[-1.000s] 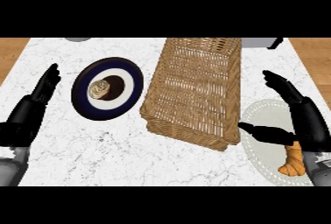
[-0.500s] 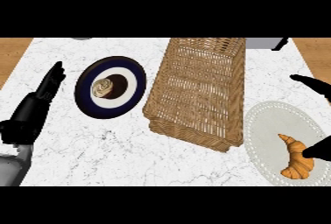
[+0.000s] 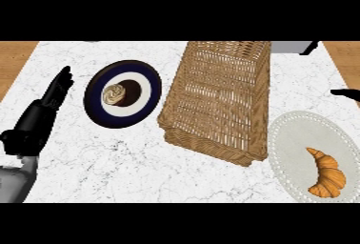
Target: Pick the croissant from the placemat and place it in the basket
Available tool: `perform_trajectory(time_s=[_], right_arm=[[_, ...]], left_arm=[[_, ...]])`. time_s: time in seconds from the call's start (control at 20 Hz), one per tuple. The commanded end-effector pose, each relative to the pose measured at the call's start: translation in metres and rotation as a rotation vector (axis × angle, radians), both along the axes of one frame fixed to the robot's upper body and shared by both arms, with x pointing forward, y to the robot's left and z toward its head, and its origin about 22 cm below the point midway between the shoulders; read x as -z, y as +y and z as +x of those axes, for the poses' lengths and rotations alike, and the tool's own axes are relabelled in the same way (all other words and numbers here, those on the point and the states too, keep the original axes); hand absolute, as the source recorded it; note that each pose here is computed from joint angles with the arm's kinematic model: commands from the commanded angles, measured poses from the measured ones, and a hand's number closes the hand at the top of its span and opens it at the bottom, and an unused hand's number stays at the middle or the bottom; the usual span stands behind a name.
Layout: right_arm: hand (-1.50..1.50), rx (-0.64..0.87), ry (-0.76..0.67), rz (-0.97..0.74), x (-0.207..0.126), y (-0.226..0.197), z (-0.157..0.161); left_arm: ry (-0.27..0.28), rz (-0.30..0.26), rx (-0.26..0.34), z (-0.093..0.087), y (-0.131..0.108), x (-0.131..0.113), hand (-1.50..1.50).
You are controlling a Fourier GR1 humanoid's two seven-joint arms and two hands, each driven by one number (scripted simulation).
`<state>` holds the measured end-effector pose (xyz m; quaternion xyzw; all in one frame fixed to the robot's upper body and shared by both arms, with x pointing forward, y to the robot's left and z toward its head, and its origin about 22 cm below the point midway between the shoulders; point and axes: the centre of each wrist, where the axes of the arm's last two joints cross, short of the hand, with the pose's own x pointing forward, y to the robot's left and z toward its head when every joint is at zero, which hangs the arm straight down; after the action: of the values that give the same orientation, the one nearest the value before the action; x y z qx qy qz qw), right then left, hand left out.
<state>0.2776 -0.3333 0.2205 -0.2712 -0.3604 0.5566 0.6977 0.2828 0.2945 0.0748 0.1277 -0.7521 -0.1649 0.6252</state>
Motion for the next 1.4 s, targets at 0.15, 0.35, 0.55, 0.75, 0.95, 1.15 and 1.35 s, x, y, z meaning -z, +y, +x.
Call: perform_trajectory(time_s=[0.15,0.35,0.55,0.75,0.95,1.15,1.35], right_arm=[[-1.50,-0.003,0.081,-0.019,0.039,-0.008,0.008],[-1.50,-0.018,0.092,-0.029,0.050,-0.015,0.006],[-1.50,-0.034,0.132,-0.097,0.073,0.002,-0.001],[-1.50,-0.012,0.185,-0.094,0.089,-0.011,0.010],[-1.50,-0.008,0.220,-0.118,0.105,-0.037,0.006],[-1.50,0.001,0.179,-0.116,0.134,-0.023,-0.005],[-1.50,-0.023,0.163,-0.109,0.146,-0.034,-0.019]], left_arm=[[0.021,0.007,0.012,0.011,0.000,-0.004,0.00],[-0.011,-0.003,-0.001,-0.001,0.009,-0.007,0.00],[0.007,-0.003,-0.007,-0.002,-0.003,0.011,0.00],[-0.012,0.012,-0.002,-0.011,0.009,0.008,0.00],[0.006,0.010,0.000,-0.002,-0.009,-0.002,0.00],[-0.005,0.009,-0.011,-0.003,-0.010,0.001,0.00],[0.004,0.000,-0.004,0.000,-0.018,0.009,0.00]])
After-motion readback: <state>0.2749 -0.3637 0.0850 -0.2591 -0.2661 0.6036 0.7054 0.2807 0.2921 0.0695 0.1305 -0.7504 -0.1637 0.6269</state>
